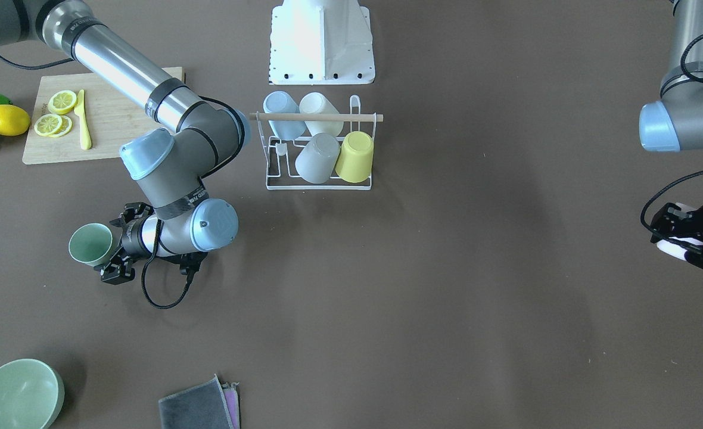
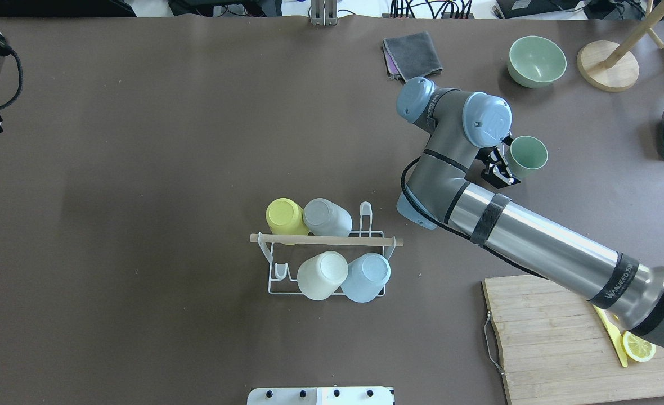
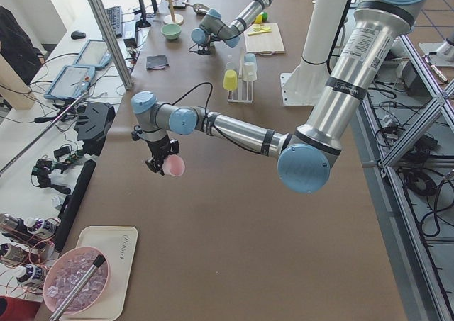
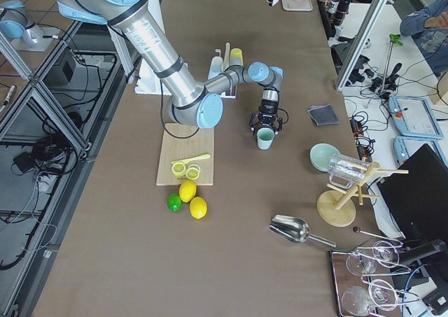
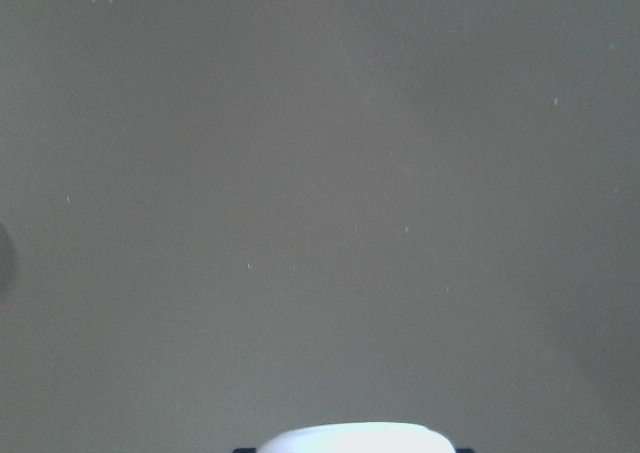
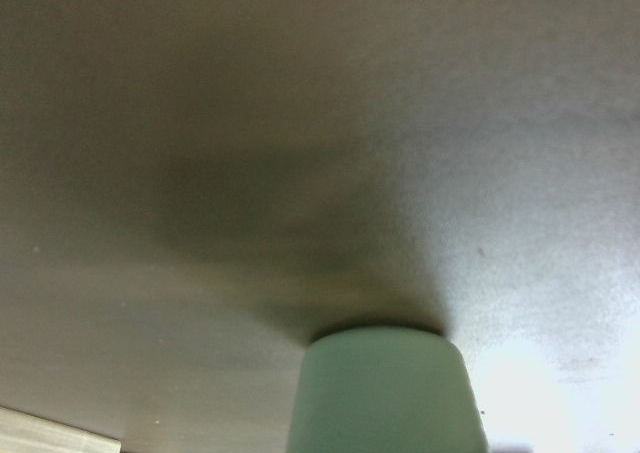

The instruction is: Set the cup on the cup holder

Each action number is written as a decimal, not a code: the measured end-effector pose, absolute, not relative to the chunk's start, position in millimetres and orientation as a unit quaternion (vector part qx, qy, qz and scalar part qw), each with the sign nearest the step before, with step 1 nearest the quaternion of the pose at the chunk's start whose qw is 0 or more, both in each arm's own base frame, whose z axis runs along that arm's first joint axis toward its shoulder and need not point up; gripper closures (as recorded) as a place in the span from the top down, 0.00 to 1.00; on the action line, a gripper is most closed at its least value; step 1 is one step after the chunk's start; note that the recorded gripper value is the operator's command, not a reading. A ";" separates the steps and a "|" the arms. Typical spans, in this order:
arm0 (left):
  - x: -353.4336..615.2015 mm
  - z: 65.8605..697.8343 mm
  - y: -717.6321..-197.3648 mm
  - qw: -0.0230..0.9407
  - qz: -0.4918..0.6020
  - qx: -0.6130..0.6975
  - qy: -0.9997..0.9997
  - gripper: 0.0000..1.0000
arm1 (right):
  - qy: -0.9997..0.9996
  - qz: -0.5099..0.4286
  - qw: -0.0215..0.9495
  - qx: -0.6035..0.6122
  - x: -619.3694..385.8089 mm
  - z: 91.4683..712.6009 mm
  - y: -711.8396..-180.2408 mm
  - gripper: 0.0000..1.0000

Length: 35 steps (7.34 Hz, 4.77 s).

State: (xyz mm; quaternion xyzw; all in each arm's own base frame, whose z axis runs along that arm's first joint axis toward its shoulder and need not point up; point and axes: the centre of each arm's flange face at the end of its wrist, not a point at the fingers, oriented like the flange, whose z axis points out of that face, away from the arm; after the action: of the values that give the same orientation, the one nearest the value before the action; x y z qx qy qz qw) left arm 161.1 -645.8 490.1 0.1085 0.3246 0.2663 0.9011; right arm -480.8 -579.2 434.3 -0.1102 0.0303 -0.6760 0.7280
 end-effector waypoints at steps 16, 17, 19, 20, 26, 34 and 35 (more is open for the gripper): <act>378.3 251.0 -316.8 0.445 0.048 0.611 0.653 0.00 | 0.059 -0.680 0.723 -0.101 -456.5 475.7 -566.1 0.24; 396.2 247.8 -290.0 0.442 0.060 0.637 0.628 0.00 | 0.059 -0.680 0.724 -0.100 -452.2 477.4 -564.8 0.23; 431.4 246.6 -253.2 0.451 0.070 0.652 0.605 0.00 | 0.057 -0.678 0.727 -0.097 -440.1 477.5 -569.1 0.22; 446.0 246.6 -247.5 0.455 0.073 0.653 0.601 0.00 | 0.055 -0.678 0.727 -0.092 -428.7 472.9 -576.6 0.18; 481.9 254.9 -248.2 0.468 0.083 0.651 0.592 0.00 | 0.007 -0.663 0.748 0.010 -306.9 414.7 -574.3 0.00; 493.6 264.1 -253.1 0.484 0.077 0.653 0.578 0.00 | -0.265 -0.573 0.723 0.281 -198.6 357.2 -573.0 0.00; 494.7 265.8 -253.3 0.485 0.078 0.652 0.577 0.00 | -0.292 -0.553 0.714 0.315 -197.7 347.8 -570.1 0.00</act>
State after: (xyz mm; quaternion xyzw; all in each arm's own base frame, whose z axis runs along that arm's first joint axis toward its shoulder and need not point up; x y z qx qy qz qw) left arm 494.7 -253.3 265.8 0.6524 0.5768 0.0780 0.4854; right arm -197.7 -570.1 347.8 0.3154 -0.2924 -0.5527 0.7139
